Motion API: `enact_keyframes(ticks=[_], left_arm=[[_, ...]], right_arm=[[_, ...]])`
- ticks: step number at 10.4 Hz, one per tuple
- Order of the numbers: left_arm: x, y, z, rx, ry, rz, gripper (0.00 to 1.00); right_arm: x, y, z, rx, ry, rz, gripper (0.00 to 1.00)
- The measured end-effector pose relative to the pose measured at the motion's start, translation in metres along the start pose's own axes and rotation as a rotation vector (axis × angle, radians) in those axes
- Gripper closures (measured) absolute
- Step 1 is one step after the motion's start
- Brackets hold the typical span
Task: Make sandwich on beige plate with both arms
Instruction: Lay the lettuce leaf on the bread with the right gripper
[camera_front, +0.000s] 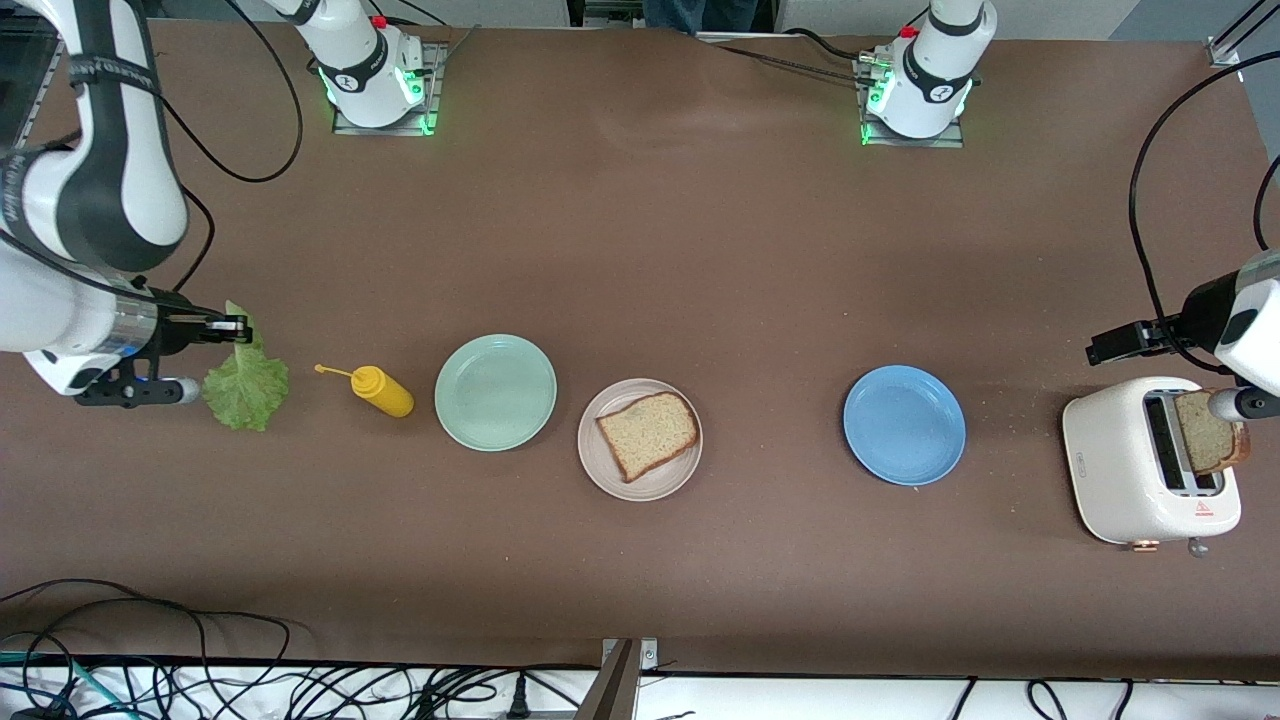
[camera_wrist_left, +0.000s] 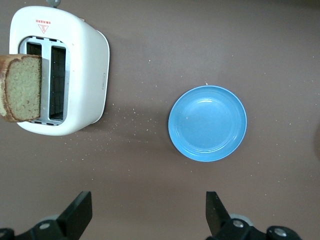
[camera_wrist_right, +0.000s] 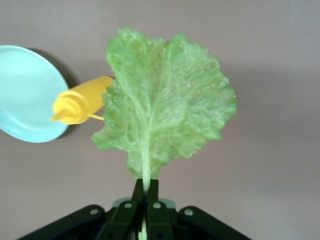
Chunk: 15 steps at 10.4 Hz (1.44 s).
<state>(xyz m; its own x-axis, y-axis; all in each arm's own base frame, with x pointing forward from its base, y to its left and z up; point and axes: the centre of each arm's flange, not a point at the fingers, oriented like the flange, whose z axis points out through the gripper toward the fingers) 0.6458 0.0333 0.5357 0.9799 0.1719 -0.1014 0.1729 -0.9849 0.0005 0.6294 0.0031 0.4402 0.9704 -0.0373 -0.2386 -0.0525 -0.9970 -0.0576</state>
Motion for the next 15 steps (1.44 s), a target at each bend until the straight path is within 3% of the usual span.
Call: enact_keyframes(ticks=[2, 4, 9, 11, 15], left_arm=[[0.000, -0.001, 0.000, 0.000, 0.000, -0.001, 0.00], [0.000, -0.001, 0.000, 0.000, 0.001, -0.002, 0.00], [0.001, -0.002, 0.000, -0.001, 0.002, -0.002, 0.00], [0.001, -0.002, 0.000, -0.001, 0.002, -0.002, 0.00], [0.001, -0.002, 0.002, -0.001, -0.001, -0.003, 0.00]], right_arm=[[-0.005, -0.057, -0.015, 0.017, 0.013, 0.106, 0.96], [-0.008, -0.134, -0.005, 0.070, 0.032, 0.208, 0.96], [-0.001, -0.284, 0.062, 0.135, 0.191, 0.366, 0.96], [-0.003, -0.358, 0.109, 0.214, 0.293, 0.437, 0.96], [0.009, -0.446, 0.206, 0.332, 0.423, 0.476, 0.96]])
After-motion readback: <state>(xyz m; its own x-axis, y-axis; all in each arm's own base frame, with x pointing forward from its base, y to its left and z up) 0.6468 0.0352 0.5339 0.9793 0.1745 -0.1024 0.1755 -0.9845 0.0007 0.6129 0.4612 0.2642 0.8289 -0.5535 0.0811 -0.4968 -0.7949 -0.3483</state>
